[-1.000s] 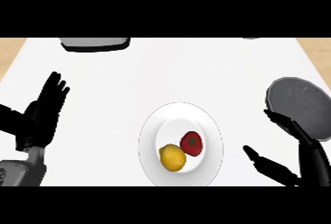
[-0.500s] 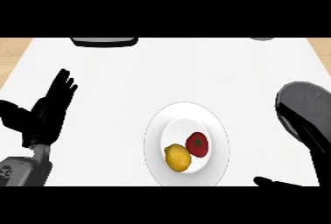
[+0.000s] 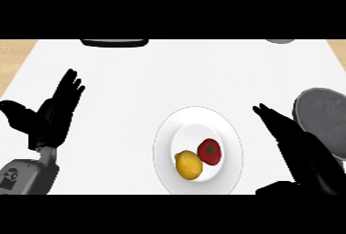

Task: Pick the tomato from the plate and place it in the pan

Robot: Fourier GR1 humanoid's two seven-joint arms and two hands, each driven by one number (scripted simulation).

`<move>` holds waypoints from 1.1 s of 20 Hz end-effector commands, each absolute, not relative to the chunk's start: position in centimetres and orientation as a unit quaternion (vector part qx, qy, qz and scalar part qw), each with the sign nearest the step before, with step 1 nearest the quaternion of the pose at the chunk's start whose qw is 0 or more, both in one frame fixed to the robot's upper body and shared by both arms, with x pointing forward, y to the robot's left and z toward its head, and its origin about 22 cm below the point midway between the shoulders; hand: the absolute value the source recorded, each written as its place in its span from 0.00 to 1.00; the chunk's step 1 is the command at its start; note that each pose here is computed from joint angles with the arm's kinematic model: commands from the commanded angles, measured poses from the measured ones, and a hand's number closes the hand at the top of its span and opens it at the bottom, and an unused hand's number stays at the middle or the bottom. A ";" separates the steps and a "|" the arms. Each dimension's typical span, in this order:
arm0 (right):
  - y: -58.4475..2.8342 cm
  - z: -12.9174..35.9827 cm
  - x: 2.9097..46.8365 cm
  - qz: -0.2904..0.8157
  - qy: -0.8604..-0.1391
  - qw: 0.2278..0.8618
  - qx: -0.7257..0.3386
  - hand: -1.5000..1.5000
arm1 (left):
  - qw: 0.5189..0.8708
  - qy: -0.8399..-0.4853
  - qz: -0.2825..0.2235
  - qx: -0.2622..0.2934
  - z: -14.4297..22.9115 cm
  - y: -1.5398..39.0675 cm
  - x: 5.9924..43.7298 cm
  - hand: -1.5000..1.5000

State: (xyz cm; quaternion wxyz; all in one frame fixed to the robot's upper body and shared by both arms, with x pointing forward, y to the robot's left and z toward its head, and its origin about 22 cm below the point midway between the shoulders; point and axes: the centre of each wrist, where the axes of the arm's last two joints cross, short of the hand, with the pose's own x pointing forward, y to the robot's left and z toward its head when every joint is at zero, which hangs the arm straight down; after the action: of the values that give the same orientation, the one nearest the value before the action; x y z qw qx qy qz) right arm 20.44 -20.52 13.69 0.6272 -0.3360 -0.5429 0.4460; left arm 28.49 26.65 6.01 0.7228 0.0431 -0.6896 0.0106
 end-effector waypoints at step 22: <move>-7.9 13.2 20.7 0.589 -0.397 0.599 -0.369 0.00 | 0.729 -0.683 0.022 0.041 7.5 26.2 29.9 0.50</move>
State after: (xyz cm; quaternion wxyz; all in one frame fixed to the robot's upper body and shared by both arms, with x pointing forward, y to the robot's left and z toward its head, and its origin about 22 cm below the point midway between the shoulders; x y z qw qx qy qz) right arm 21.71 -10.64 13.19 0.5923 -0.3215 -0.4461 0.5889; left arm 28.44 26.91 6.38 0.7251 0.0432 -0.6871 0.0188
